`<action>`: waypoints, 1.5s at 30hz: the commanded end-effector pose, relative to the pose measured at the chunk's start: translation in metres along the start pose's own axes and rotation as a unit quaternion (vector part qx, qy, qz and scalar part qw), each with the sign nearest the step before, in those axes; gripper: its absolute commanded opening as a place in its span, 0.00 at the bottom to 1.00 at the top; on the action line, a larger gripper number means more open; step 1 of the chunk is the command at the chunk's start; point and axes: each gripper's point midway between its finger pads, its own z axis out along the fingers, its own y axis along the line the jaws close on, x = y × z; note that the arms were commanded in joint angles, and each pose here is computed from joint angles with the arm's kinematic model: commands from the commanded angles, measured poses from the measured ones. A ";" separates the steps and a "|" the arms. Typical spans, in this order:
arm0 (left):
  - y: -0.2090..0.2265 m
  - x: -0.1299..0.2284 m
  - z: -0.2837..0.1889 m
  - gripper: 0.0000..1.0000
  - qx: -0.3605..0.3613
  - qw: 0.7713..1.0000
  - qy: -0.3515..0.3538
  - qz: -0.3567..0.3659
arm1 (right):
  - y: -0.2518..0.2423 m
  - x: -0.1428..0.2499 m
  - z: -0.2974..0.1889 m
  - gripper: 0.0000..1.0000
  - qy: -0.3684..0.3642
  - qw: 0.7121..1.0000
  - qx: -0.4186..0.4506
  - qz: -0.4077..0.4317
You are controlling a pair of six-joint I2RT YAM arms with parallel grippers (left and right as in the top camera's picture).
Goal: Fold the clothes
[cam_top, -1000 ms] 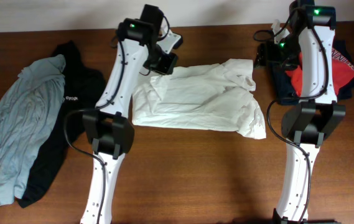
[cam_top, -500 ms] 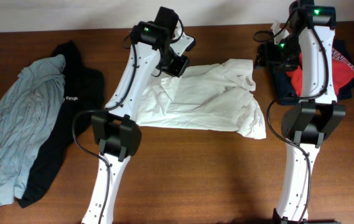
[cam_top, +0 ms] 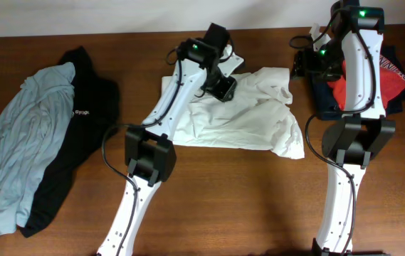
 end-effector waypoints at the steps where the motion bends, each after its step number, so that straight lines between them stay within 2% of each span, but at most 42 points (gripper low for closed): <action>1: -0.002 -0.002 0.004 0.99 0.001 1.000 -0.001 0.000 | 0.004 0.000 -0.012 0.75 -0.010 1.000 0.000 -0.009; 4: 0.002 -0.004 -0.005 0.99 -0.002 1.000 -0.008 -0.023 | 0.004 0.001 -0.012 0.75 -0.008 1.000 0.000 -0.008; 7: 0.007 -0.007 -0.035 0.99 -0.008 0.999 -0.020 -0.030 | 0.004 0.001 -0.012 0.75 -0.008 1.000 0.000 -0.008; 11: 0.030 0.003 -0.072 0.99 -0.055 0.997 -0.016 -0.043 | 0.004 0.001 -0.012 0.75 -0.008 1.000 0.000 -0.008; 13: 0.039 0.009 -0.076 0.99 -0.066 0.997 -0.006 -0.028 | 0.004 0.001 -0.012 0.75 -0.008 1.000 0.000 -0.008; 21: 0.050 0.034 -0.049 0.99 -0.050 0.995 0.053 0.062 | 0.004 0.002 -0.012 0.75 -0.006 1.000 0.000 -0.007; 26: 0.058 0.032 -0.027 0.98 -0.049 0.992 0.050 0.103 | 0.004 0.003 -0.012 0.75 -0.005 1.000 -0.001 -0.007; 34: 0.059 0.037 -0.015 0.94 -0.041 0.992 0.058 0.107 | 0.004 0.003 -0.012 0.75 -0.005 1.000 0.000 -0.007; 37: 0.052 0.044 -0.012 0.89 -0.020 0.992 0.068 0.102 | 0.004 0.003 -0.012 0.75 -0.005 1.000 0.000 -0.007; 39: 0.047 0.048 -0.012 0.81 -0.006 0.992 0.074 0.098 | 0.004 0.003 -0.012 0.75 -0.005 1.000 0.000 -0.007; 43: 0.043 0.057 -0.013 0.57 0.004 0.992 0.091 0.092 | 0.004 0.003 -0.012 0.75 -0.005 1.000 0.000 -0.007; 45: 0.042 0.062 -0.014 0.50 0.007 0.991 0.100 0.089 | 0.004 0.003 -0.012 0.75 -0.005 1.000 0.000 -0.007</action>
